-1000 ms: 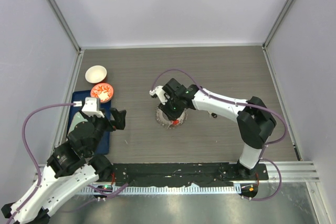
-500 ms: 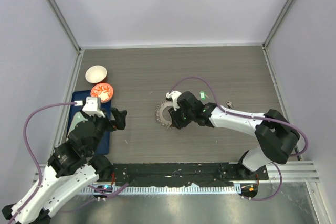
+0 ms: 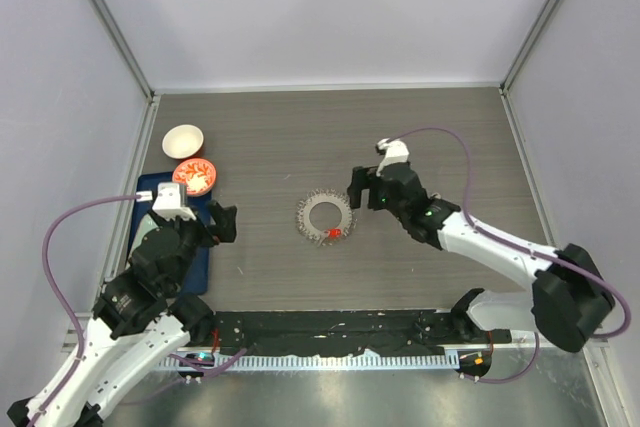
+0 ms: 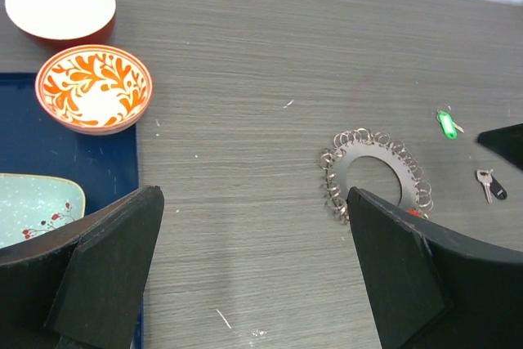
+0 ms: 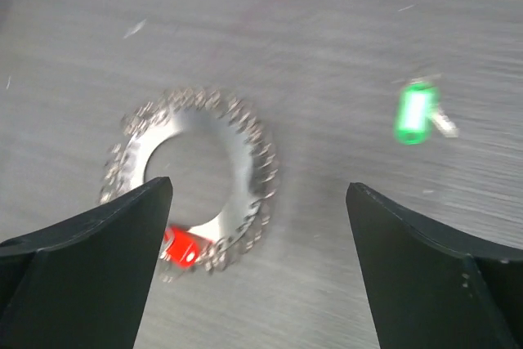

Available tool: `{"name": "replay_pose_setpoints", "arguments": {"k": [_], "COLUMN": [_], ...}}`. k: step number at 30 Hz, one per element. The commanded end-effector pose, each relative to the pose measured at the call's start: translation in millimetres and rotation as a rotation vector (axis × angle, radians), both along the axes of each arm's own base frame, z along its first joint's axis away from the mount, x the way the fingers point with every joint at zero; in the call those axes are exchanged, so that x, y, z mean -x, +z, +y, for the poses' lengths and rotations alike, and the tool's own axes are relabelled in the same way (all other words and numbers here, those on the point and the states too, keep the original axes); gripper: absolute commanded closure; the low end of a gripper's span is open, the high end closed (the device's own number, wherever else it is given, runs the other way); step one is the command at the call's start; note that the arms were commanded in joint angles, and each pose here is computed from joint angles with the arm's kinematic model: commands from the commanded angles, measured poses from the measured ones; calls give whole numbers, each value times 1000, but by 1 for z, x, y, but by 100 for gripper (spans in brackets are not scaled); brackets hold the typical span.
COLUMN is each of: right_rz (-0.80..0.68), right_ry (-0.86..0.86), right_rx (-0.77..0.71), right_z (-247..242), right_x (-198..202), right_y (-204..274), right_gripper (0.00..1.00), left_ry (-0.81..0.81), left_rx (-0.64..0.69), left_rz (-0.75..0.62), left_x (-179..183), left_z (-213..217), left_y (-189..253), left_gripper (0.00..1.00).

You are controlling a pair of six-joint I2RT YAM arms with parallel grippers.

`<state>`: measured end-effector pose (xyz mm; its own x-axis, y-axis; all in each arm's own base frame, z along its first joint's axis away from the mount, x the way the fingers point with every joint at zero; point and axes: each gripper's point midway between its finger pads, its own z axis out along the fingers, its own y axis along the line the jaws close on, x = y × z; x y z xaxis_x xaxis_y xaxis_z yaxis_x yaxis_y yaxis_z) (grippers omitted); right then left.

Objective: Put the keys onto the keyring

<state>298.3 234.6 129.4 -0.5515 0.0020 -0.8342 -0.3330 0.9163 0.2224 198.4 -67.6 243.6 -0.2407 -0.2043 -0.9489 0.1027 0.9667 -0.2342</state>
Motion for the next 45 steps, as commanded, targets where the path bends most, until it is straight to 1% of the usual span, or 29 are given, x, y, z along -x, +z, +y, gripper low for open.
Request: {"name": "replay_pose_setpoints", "arguments": {"k": [1, 5, 6, 7, 9, 11, 13, 15, 17, 18, 21, 22, 24, 25, 26, 30, 33, 36, 45], "right_rz": [-202, -261, -276, -315, -349, -401, -435, -449, -481, -487, -525, -535, -571, -583, -599, -631, -650, -670, -726], "right_ry": [-351, -544, -591, -635, -677, -730, -741, -744, -754, -757, -765, -760, -746, -746, -747, -765, -767, -746, -710], "right_rx": [-40, 18, 64, 58, 84, 48, 13, 13, 1, 5, -4, -18, -49, -52, -39, -36, -72, -105, -181], "right_z": [-71, -138, -154, -169, -185, -200, -208, -214, -223, -228, -239, -240, -244, -247, -251, -262, -263, -261, -259], "right_x": [-31, -32, -29, -23, -13, 1, 14, 23, 35, 41, 58, 62, 73, 77, 81, 93, 97, 101, 111], "right_y": [54, 83, 87, 103, 115, 136, 149, 158, 171, 176, 191, 194, 200, 201, 202, 199, 191, 194, 200], "right_gripper": [4, 4, 4, 4, 4, 4, 3, 3, 3, 3, 3, 3, 3, 3, 3, 3, 3, 3, 3], "left_ry": [70, 167, 181, 201, 221, 268, 309, 366, 394, 403, 400, 378, 368, 383, 385, 363, 344, 344, 332], "left_rx": [78, 82, 81, 88, 75, 83, 72, 51, 47, 23, 37, 21, 23, 43, 51, 102, 131, 128, 103], "left_rz": [-12, 51, 69, 86, 127, 139, 140, 104, 56, 26, -69, -107, -147, -184, -190, -260, -302, -323, -291], "left_x": [-11, -23, -26, -28, -36, -41, -46, -47, -47, -47, -43, -37, -34, -26, -24, -9, 0, 5, -1], "left_z": [4, 14, 16, 18, 19, 25, 31, 43, 51, 55, 61, 63, 64, 70, 71, 74, 75, 78, 74], "left_y": [9, 4, 1, 0, -5, -4, -1, 15, 33, 42, 68, 76, 79, 85, 79, 79, 79, 79, 72], "left_gripper": [0, 0, 0, 0, 1, 0, 0, 0, 0, 0, 0, 0, 0, 0, 0, 0, 0, 0, 0]}}
